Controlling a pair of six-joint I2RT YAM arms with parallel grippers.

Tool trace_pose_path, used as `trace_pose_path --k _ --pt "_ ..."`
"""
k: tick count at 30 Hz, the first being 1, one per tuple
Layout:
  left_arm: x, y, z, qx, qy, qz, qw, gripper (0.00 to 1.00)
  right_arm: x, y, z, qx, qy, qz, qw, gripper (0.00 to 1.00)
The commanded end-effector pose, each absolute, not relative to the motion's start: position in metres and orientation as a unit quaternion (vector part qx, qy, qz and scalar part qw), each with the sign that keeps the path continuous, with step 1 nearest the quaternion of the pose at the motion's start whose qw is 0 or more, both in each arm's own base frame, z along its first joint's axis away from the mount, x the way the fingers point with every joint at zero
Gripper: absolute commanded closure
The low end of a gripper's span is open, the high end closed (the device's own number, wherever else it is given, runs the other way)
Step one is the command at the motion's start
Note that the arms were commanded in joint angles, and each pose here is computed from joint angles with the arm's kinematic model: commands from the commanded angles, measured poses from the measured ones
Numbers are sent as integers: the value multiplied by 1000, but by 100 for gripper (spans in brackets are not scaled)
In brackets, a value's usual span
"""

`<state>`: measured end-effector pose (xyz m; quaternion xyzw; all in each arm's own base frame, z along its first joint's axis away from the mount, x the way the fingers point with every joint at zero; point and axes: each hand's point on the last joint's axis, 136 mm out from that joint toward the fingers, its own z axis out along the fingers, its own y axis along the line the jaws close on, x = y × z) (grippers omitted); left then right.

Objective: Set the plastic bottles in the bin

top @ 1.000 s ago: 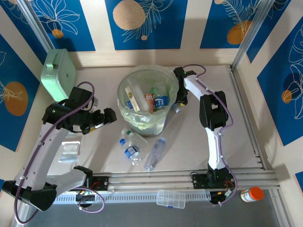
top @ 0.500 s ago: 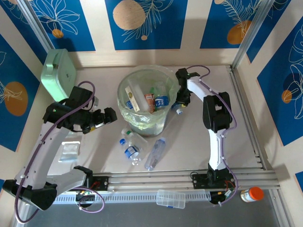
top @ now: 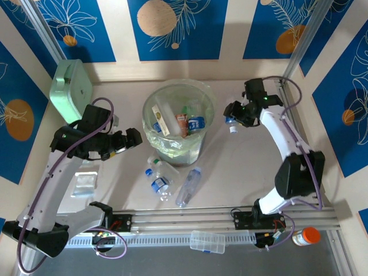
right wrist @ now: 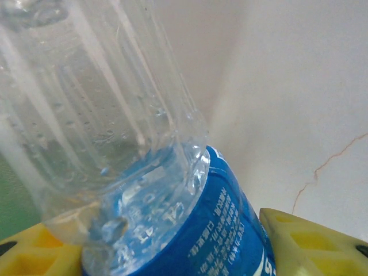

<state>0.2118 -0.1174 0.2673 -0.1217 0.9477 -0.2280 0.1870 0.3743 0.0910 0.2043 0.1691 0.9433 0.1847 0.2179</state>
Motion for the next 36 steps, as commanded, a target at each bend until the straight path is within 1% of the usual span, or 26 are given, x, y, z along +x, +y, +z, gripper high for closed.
trace_pose_path --k 1,3,6,9,12,14,17,19,23,29,33,36 --pt "217 -118 285 -136 932 -255 218 1 362 98 274 164 919 214 287 52" --pt "218 -116 288 -145 928 -255 229 1 353 105 308 144 909 222 322 52" --pt "221 -111 293 -155 922 -253 249 1 338 134 351 77 896 246 360 52" --pt "219 -101 292 -175 920 -235 261 1 322 169 371 6 900 257 353 52" --pt "219 -100 288 -183 915 -241 268 1 313 204 375 -50 907 269 321 52" --pt "219 -101 284 -187 913 -246 267 1 313 220 372 -85 910 254 316 51" --pt "219 -102 279 -190 912 -250 265 1 325 231 367 -107 912 232 320 51" --pt "218 -103 278 -189 911 -252 265 1 333 240 369 -120 907 236 327 51" --pt "217 -102 277 -181 913 -248 267 1 353 265 362 -156 887 238 365 50" --pt "214 -102 280 -170 915 -250 268 0 391 298 361 -167 855 260 416 48" --pt "211 -100 282 -163 917 -243 271 0 413 315 347 -172 852 255 424 47" --pt "208 -97 285 -159 918 -237 276 1 422 328 335 -181 850 252 426 43"
